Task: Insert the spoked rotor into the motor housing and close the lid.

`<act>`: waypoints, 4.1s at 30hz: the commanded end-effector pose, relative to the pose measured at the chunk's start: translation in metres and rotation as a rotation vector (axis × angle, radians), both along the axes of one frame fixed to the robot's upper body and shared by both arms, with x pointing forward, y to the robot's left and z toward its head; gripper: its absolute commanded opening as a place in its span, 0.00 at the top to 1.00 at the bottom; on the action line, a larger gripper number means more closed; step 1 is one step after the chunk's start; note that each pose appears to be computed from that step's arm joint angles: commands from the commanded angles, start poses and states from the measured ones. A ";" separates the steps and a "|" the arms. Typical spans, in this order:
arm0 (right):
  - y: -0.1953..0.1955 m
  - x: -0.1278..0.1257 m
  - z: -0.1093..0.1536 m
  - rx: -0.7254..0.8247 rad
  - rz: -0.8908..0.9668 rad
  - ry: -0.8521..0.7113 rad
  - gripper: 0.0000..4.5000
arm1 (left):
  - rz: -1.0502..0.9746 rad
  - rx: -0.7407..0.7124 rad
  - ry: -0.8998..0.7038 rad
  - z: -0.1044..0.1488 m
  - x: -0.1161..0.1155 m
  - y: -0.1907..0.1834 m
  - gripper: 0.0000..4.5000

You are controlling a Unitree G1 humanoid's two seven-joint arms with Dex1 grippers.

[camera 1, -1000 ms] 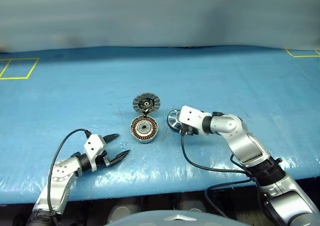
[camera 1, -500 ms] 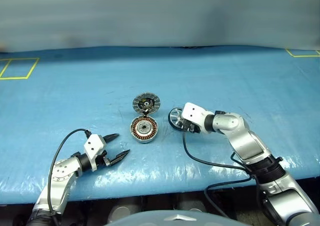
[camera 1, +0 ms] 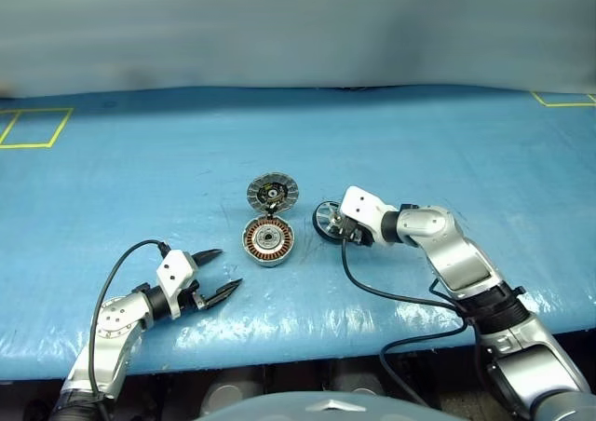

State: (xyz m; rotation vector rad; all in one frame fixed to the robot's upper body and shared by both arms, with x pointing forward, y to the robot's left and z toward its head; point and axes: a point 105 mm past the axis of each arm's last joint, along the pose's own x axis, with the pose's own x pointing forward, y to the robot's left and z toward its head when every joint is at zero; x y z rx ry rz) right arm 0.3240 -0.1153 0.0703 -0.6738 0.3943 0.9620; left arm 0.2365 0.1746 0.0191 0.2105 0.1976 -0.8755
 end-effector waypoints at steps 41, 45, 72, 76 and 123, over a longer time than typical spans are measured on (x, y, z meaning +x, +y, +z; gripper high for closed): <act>0.002 0.003 0.017 -0.031 0.022 -0.044 0.41 | -0.007 -0.007 -0.044 0.009 0.001 -0.003 0.10; -0.001 0.007 0.016 -0.027 0.015 -0.031 0.41 | -0.013 -0.008 -0.044 0.009 0.001 -0.004 0.10; 0.006 -0.010 0.016 0.067 0.020 0.017 0.70 | -0.018 -0.009 -0.033 0.007 -0.002 -0.005 0.10; 0.011 -0.021 0.024 0.145 0.018 0.012 0.70 | -0.022 -0.011 -0.034 0.007 -0.001 -0.005 0.10; 0.090 -0.035 0.033 0.375 0.177 0.095 0.70 | -0.062 -0.021 -0.056 0.010 0.005 -0.013 0.10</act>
